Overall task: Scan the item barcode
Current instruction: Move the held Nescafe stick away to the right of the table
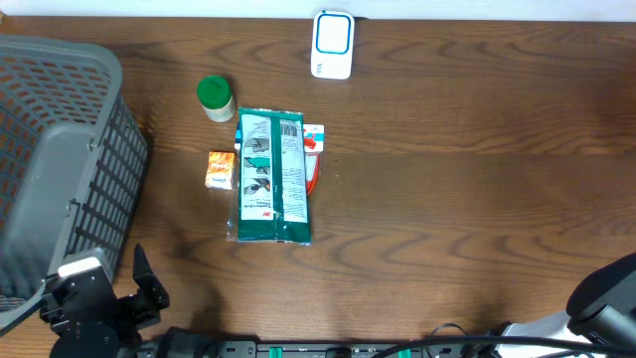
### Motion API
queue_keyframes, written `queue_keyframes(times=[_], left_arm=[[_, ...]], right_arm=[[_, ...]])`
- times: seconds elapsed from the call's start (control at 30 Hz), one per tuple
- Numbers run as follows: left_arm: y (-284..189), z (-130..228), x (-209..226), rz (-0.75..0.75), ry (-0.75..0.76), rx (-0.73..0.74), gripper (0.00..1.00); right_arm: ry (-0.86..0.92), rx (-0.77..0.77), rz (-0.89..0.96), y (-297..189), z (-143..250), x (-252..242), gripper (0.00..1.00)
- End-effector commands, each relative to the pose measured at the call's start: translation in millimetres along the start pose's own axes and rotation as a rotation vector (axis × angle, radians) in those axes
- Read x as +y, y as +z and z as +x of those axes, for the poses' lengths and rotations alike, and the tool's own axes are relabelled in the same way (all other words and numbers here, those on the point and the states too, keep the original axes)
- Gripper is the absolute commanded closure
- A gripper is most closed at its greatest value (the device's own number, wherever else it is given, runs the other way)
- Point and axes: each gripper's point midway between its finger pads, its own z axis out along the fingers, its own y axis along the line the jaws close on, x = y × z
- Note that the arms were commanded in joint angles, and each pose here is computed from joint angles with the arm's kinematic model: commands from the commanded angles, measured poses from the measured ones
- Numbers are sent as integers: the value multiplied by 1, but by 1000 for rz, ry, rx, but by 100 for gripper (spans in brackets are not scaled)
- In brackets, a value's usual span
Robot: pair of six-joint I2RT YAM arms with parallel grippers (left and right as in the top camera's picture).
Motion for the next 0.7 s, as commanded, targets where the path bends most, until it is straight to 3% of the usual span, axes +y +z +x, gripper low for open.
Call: queue_keyframes(times=[0.0, 0.3, 0.67], left_arm=[[3, 3, -1, -3, 2, 12, 16], [3, 5, 0, -5, 7, 22, 16], [3, 5, 0, -4, 7, 22, 16]], right_arm=[[2, 27, 6, 21, 21, -11, 99], [77, 36, 74, 52, 54, -57, 99], [144, 20, 141, 56, 55, -111, 99]])
